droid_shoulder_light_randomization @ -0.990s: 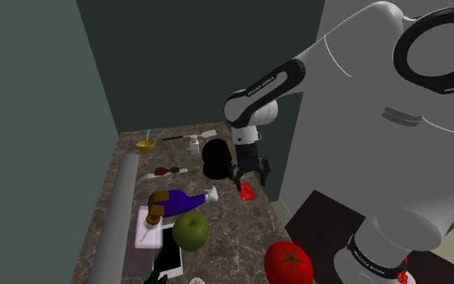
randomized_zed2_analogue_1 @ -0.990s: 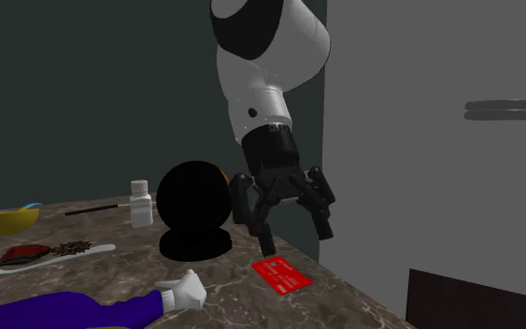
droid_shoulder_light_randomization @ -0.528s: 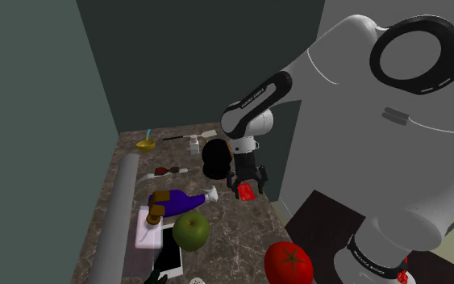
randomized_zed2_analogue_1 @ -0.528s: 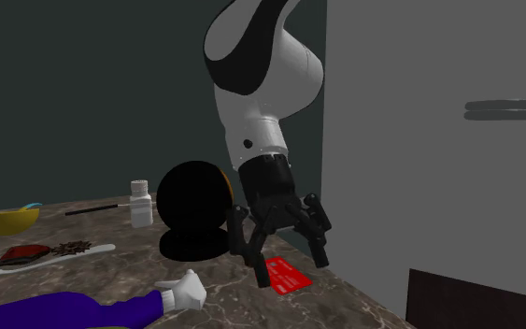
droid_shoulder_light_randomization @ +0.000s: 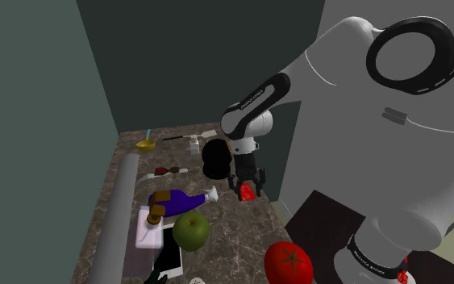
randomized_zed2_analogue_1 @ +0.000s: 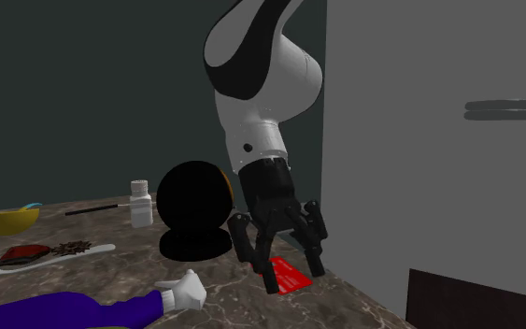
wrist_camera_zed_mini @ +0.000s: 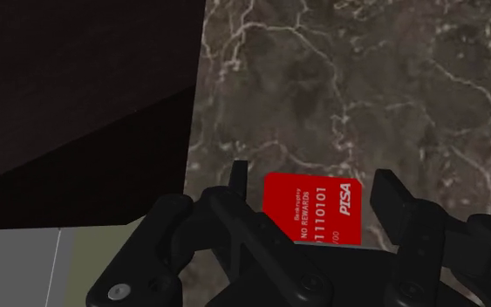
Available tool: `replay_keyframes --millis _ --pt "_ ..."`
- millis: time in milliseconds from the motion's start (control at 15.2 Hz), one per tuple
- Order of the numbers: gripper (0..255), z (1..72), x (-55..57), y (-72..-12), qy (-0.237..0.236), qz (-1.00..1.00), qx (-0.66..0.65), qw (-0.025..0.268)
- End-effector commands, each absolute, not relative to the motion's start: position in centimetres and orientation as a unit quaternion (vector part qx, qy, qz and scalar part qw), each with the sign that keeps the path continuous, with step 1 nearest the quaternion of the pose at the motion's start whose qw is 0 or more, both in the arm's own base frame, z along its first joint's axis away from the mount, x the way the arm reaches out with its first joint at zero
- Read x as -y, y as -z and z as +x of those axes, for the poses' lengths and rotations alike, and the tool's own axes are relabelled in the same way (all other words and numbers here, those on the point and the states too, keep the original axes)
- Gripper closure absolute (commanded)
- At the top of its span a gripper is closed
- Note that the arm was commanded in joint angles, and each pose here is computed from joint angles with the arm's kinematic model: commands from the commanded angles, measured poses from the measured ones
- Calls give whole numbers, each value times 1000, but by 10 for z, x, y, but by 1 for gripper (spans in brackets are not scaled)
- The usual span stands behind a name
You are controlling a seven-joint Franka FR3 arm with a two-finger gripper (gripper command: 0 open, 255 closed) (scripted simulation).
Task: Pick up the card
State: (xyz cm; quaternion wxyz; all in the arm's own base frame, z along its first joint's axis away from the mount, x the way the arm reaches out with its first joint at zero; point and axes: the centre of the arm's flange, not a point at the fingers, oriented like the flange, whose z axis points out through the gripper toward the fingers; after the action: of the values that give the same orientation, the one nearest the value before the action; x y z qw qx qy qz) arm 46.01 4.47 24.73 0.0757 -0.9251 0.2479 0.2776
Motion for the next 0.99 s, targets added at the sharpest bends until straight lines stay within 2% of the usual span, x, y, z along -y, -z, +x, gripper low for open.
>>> replay_keyframes --millis 0,264,924 --pt "255 460 -49 -244 -277 -926 -246 76" --pt "255 459 -47 -244 -277 -926 -246 77" --pt "255 459 -47 -297 -277 -926 -246 77"
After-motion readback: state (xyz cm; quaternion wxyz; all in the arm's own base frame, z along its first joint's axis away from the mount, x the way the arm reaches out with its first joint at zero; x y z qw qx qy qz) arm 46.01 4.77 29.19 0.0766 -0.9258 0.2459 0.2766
